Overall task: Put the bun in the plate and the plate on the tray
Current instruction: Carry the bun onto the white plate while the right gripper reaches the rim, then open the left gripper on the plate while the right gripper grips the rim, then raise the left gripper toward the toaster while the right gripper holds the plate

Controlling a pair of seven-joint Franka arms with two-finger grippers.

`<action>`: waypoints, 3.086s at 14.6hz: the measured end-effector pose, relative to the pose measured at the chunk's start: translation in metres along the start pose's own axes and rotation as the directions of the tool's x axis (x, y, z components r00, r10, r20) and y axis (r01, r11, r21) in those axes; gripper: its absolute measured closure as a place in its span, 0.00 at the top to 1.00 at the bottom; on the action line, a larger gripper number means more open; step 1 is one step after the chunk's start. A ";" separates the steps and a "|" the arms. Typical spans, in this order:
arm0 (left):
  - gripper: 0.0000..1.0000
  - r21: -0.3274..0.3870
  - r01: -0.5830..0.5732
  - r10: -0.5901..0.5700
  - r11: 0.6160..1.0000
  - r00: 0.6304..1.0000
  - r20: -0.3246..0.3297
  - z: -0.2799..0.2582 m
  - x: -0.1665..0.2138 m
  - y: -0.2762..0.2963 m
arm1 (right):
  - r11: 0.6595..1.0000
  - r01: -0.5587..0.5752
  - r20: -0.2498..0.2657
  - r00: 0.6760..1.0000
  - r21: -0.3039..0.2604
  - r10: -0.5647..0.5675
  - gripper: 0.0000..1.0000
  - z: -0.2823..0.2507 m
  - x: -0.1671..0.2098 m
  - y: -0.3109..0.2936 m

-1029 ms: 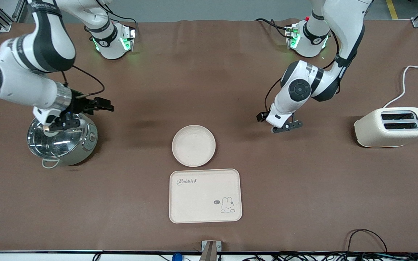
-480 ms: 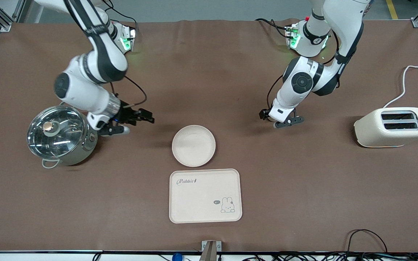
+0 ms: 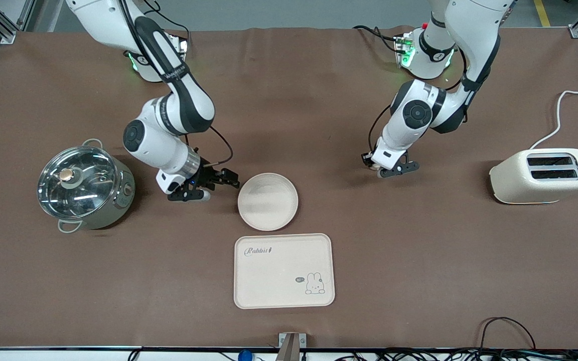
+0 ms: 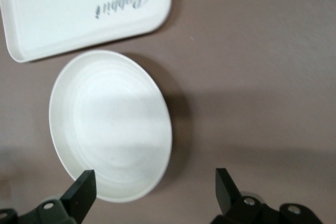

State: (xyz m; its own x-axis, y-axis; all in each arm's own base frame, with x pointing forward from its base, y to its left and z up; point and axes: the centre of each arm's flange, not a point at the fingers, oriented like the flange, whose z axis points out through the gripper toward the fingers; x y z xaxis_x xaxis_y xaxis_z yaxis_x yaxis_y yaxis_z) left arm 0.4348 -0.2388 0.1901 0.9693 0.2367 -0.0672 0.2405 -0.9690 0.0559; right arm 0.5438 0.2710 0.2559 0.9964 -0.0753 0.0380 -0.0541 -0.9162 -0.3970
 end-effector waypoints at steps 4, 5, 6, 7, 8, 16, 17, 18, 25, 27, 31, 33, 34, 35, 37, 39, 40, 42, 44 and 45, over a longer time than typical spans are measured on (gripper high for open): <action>0.09 -0.036 -0.010 0.009 0.999 0.999 -0.033 -0.030 0.015 0.035 | 0.999 0.030 -0.052 0.998 -0.018 -0.031 1.00 0.024 0.015 -0.007; 0.09 -0.041 -0.001 0.000 0.999 1.000 -0.031 -0.049 0.021 0.058 | 0.998 0.051 -0.056 0.997 -0.034 -0.053 1.00 0.032 0.016 -0.007; 0.09 -0.049 0.008 -0.009 0.999 0.999 -0.030 -0.072 0.024 0.087 | 0.996 0.074 -0.057 0.995 -0.050 -0.077 1.00 0.039 0.015 -0.009; 0.08 -0.057 0.016 -0.017 0.998 0.999 -0.028 -0.094 0.023 0.118 | 0.994 0.093 -0.056 0.994 -0.061 -0.097 1.00 0.044 0.014 -0.010; 0.07 -0.071 0.023 -0.025 0.997 0.999 -0.027 -0.111 0.020 0.148 | 0.992 0.107 -0.053 0.992 -0.069 -0.111 1.00 0.046 0.014 -0.011; 0.07 -0.208 0.090 -0.090 0.974 0.996 0.011 -0.043 0.042 0.266 | 0.987 0.135 -0.037 0.990 -0.081 -0.139 1.00 0.051 0.008 -0.016; 0.07 -0.234 0.100 -0.102 0.967 0.995 0.005 -0.033 0.045 0.273 | 0.986 0.146 -0.031 0.988 -0.081 -0.148 1.00 0.054 0.004 -0.021; 0.07 -0.254 0.105 -0.109 0.961 0.994 0.001 -0.024 0.045 0.278 | 0.984 0.158 -0.025 0.987 -0.080 -0.160 1.00 0.057 -0.001 -0.027; 0.69 -0.255 0.078 -0.092 0.964 0.995 -0.043 -0.033 0.052 0.286 | 0.972 0.206 -0.024 0.977 -0.110 -0.210 0.80 0.072 -0.002 -0.032; 0.88 -0.199 0.041 -0.059 0.979 0.995 -0.084 -0.050 0.062 0.278 | 0.972 0.204 -0.051 0.976 -0.120 -0.211 0.81 0.071 0.007 -0.026; 1.00 -0.170 0.043 -0.059 0.984 0.994 -0.090 -0.072 0.055 0.280 | 0.970 0.203 -0.091 0.972 -0.132 -0.216 0.72 0.069 0.016 -0.017; 1.00 -0.163 0.053 -0.066 0.985 0.995 -0.077 -0.065 0.037 0.290 | 0.962 0.230 -0.114 0.962 -0.144 -0.247 0.64 0.073 0.017 -0.014; 1.00 -0.158 0.050 -0.062 0.986 0.995 -0.072 -0.061 0.028 0.294 | 0.958 0.245 -0.122 0.957 -0.150 -0.263 0.62 0.075 0.018 -0.012; 1.00 -0.156 0.046 -0.057 0.987 0.996 -0.071 -0.059 0.024 0.296 | 0.954 0.255 -0.126 0.953 -0.155 -0.275 0.62 0.078 0.017 -0.010; 1.00 -0.147 0.016 -0.030 0.989 0.995 -0.095 -0.062 0.035 0.290 | 0.948 0.273 -0.137 0.945 -0.164 -0.296 0.59 0.082 0.017 -0.009; 1.00 -0.096 -0.067 0.057 0.993 0.993 -0.104 -0.072 0.066 0.264 | 0.941 0.291 -0.158 0.935 -0.175 -0.318 0.54 0.084 0.015 -0.007; 1.00 -0.063 -0.109 0.103 0.992 0.990 -0.100 -0.083 0.088 0.244 | 0.938 0.296 -0.163 0.932 -0.179 -0.325 0.55 0.085 0.013 -0.007; 1.00 -0.006 -0.176 0.174 0.984 0.981 -0.087 -0.119 0.131 0.196 | 0.936 0.302 -0.163 0.929 -0.182 -0.332 0.52 0.088 0.011 -0.007; 1.00 0.049 -0.222 0.225 0.974 0.971 -0.085 -0.166 0.159 0.148 | 0.934 0.306 -0.163 0.928 -0.182 -0.336 0.35 0.088 0.010 -0.008; 1.00 0.072 -0.223 0.229 0.972 0.968 -0.098 -0.189 0.167 0.127 | 0.934 0.307 -0.164 0.927 -0.183 -0.337 0.35 0.088 0.010 -0.008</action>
State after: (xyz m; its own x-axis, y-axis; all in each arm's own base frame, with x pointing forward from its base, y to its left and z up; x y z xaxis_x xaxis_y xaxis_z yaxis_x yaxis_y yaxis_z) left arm 0.6368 -0.3096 0.3739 0.9989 0.0142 0.0455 0.0143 -0.9999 -0.0023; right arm 0.5597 0.3128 0.1786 0.9315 0.1747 0.3191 0.2439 -0.9507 -0.1915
